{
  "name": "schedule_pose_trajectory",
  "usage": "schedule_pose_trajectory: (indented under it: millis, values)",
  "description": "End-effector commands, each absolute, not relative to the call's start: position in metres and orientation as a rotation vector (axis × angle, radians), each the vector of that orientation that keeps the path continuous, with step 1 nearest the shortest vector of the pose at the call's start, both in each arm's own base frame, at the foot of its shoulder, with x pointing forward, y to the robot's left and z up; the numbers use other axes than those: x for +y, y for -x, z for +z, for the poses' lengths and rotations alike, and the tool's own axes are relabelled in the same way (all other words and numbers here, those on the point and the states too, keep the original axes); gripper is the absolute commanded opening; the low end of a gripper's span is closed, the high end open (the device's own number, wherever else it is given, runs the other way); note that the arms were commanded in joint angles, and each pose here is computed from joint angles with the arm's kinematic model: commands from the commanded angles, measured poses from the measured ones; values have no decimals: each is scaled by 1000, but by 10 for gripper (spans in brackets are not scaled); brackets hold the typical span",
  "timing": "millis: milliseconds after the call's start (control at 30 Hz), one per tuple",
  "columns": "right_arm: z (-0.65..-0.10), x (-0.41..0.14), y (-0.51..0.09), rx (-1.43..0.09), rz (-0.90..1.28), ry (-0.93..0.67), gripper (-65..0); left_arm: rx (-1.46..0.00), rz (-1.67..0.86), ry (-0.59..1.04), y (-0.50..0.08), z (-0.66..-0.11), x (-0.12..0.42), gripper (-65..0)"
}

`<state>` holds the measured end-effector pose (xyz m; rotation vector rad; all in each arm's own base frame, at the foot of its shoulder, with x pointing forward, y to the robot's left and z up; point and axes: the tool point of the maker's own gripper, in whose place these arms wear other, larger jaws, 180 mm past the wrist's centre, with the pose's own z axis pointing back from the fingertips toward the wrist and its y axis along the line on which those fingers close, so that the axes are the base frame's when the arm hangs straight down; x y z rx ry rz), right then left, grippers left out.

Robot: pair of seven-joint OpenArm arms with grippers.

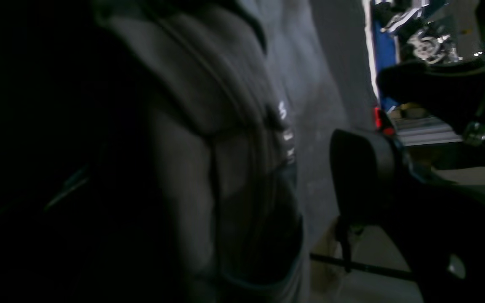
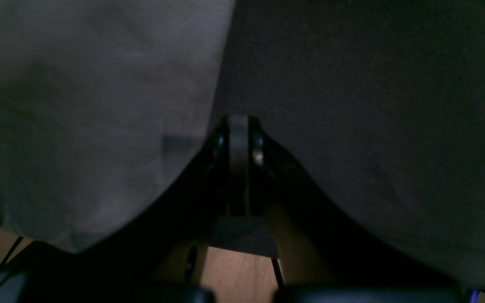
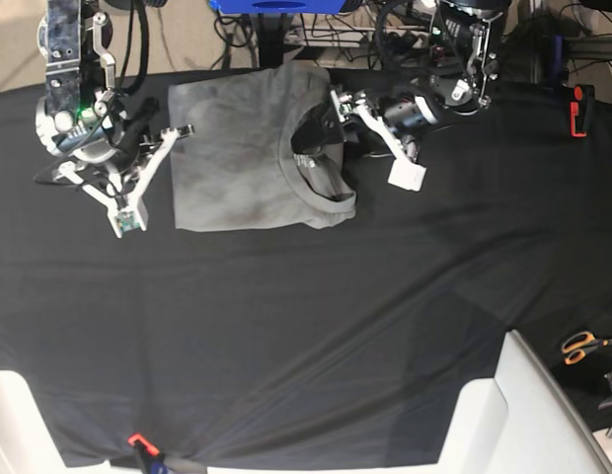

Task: Fold the T-shirt properly
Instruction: 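Grasp the collar end of the grey shirt with the left gripper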

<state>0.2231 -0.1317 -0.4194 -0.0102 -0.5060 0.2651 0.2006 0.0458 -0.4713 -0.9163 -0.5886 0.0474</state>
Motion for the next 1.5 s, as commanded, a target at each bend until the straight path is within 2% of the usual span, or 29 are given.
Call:
schedule_pose_trajectory:
  millis: [0,400,433,500,633,767,1000,1200,1467]
  values:
    - [-412,-133,-230,-539,268,18,-648,-544,15,895,-195,-478,44,-10]
    - [-412,-134,-230,-540,268,20,-648,-532,-17,935,-203,-476,22,-18]
    - [-412,-136,-230,-539,270,24,-648,-529,-16,935,-206,-478,22,-48]
    - [-412,-136,-230,-539,269,25,-648,-513,-4,933,-206,-483,23,-151]
    - [-410,-154,-231,-542,216,50,-648,-516,24,930,-211,-488,25,-456]
    - [-409,-166,-231,-542,191,72,-648,-512,56,938,-211,-493,22,-650]
    - [-409,-167,-230,-541,228,63,-648,-520,41,943,-219,-489,19,-650]
    - [-406,-183,-230,-546,188,88,-648,-468,-20,914,-219,-491,30,-650]
    - [-405,-199,-229,-544,144,113,-648,-466,-322,860,-221,-458,27,-650]
